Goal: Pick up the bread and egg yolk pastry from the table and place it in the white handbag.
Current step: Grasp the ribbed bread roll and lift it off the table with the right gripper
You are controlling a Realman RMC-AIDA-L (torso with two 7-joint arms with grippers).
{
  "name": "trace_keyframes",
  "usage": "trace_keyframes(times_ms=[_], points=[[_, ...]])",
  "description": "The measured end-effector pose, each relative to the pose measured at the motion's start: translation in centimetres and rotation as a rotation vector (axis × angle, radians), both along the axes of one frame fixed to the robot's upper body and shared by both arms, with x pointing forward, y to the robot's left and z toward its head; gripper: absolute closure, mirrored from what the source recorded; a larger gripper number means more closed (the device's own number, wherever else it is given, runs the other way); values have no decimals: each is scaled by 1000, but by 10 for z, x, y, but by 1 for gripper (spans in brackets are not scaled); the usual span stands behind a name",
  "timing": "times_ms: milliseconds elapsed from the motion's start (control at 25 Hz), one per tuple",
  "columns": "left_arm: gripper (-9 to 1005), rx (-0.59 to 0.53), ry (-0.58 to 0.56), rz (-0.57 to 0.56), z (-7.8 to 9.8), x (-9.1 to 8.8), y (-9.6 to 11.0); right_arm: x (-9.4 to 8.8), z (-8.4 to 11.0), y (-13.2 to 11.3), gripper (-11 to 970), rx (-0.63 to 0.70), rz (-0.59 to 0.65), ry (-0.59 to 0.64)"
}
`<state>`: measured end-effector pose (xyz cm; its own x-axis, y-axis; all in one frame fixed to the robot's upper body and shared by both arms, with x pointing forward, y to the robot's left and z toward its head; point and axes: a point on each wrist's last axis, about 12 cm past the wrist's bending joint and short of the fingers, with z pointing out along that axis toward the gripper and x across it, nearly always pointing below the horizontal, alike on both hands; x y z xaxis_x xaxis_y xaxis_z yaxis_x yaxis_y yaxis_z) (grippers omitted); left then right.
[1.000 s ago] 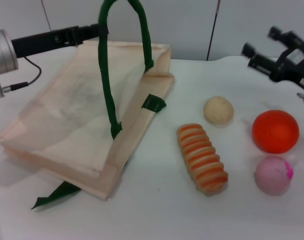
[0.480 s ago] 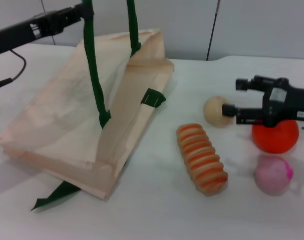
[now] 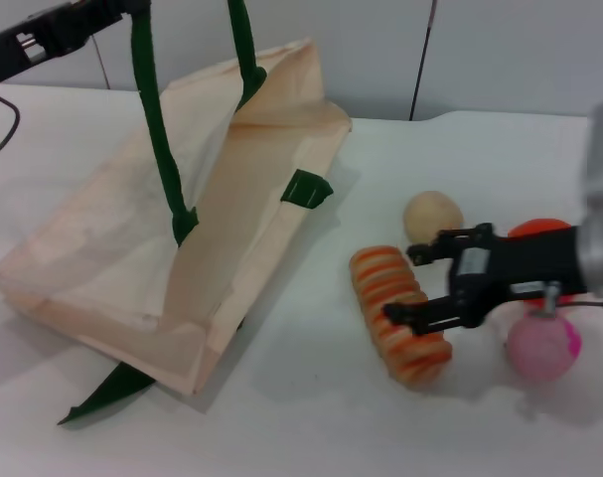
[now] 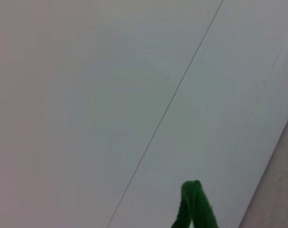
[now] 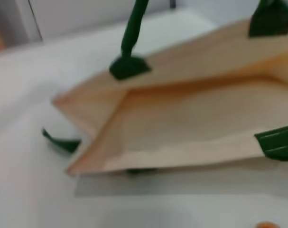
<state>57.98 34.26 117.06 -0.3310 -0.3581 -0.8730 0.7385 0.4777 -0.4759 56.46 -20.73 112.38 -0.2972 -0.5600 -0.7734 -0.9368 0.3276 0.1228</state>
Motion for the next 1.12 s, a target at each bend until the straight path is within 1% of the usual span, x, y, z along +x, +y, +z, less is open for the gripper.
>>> trace_keyframes(times_ms=[120, 240, 360, 520, 720, 1120], points=[[875, 1, 1, 9, -1, -1, 2, -7, 9, 25, 82, -114, -17, -50], [874, 2, -5, 19, -2, -1, 3, -14, 14, 43, 84, -196, -43, -56], [874, 1, -7, 22, -3, -2, 4, -17, 12, 56, 86, -264, -53, -54], [874, -1, -9, 22, -3, -1, 3, -16, 7, 71, 89, -327, -79, -62], [874, -9, -14, 30, -2, -1, 4, -7, 1, 77, 93, -364, -126, -50], [874, -12, -15, 28, -2, 0, 3, 12, -19, 76, 101, -463, -208, 18]])
